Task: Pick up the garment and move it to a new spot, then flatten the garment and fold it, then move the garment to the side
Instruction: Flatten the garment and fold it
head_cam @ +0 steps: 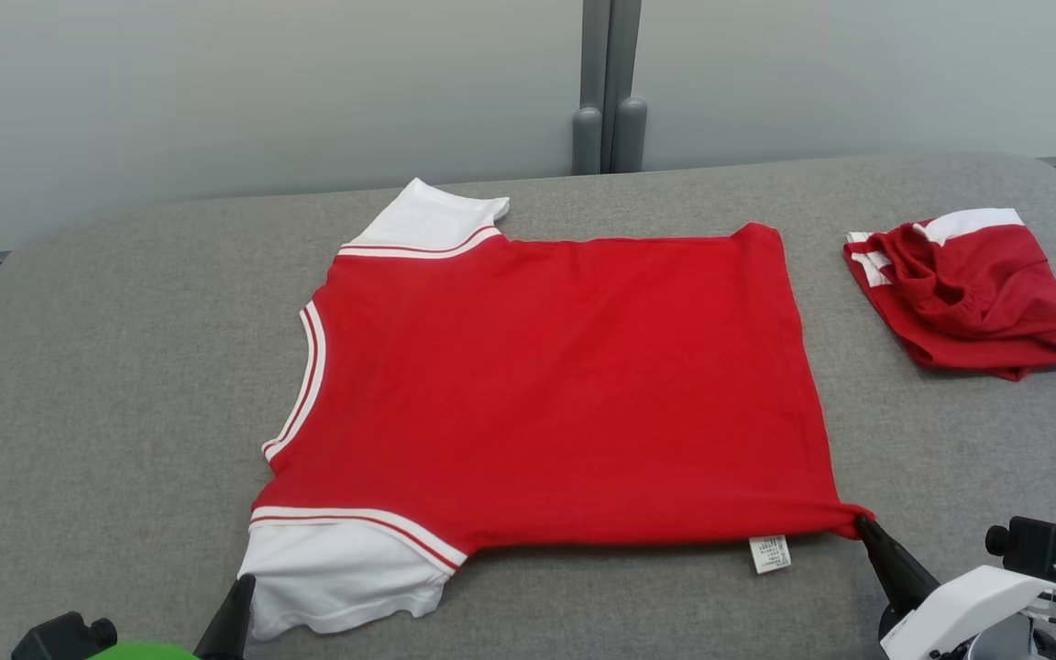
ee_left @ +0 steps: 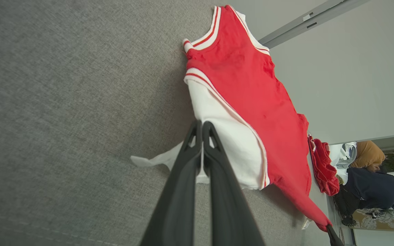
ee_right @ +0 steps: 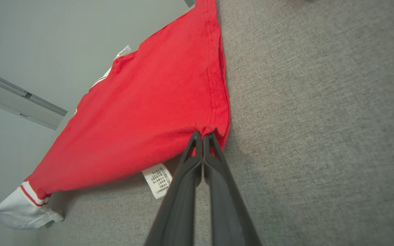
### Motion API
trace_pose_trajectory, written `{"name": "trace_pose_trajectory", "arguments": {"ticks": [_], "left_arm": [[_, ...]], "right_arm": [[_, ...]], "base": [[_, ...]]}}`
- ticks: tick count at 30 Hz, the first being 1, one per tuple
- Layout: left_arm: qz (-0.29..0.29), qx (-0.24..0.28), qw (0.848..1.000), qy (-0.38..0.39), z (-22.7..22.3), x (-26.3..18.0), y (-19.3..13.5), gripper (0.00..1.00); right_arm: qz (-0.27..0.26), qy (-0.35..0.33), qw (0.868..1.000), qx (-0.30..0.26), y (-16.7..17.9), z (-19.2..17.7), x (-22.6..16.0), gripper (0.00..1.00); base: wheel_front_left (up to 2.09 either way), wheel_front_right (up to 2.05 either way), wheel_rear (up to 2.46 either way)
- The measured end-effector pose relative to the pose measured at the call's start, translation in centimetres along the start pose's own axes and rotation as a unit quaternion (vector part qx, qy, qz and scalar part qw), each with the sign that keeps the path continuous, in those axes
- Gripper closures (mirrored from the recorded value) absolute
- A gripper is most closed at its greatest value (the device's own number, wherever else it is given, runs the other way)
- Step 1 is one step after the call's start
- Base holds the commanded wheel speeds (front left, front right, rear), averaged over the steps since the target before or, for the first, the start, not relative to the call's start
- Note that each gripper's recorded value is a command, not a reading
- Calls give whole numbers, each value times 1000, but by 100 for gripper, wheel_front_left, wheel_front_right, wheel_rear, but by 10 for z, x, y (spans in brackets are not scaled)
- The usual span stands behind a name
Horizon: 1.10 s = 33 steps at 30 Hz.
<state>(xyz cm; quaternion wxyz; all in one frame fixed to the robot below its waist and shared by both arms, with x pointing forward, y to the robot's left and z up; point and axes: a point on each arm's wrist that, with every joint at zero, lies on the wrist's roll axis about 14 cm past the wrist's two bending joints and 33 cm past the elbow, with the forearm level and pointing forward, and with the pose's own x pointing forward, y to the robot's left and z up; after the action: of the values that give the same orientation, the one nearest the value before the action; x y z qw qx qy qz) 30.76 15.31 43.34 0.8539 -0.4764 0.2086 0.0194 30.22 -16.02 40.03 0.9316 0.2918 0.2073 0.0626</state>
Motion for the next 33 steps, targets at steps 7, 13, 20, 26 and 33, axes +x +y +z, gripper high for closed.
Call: {"name": "trace_pose_trajectory", "arguments": {"ticks": [7,13,20,26,33], "left_arm": [[13,24,1000,7,-7,18,2,100],[35,50,997,37,-29,23,14,83],[56,70,995,41,-32,22,26,0],[47,96,994,17,-22,23,22,0],[-1,162,986,-24,-7,22,-5,0]], "right_arm": [[-13,9,1000,-11,-7,-11,-2,100],[-11,18,999,-34,-6,-20,-2,90],[-18,15,999,-36,-10,-22,-2,0],[-18,18,996,-83,-20,-15,-6,0],[2,8,991,-130,-15,-5,-9,0]], "base": [[0,0,0],[0,0,0],[0,0,0],[0,0,0],[0,0,0]]}}
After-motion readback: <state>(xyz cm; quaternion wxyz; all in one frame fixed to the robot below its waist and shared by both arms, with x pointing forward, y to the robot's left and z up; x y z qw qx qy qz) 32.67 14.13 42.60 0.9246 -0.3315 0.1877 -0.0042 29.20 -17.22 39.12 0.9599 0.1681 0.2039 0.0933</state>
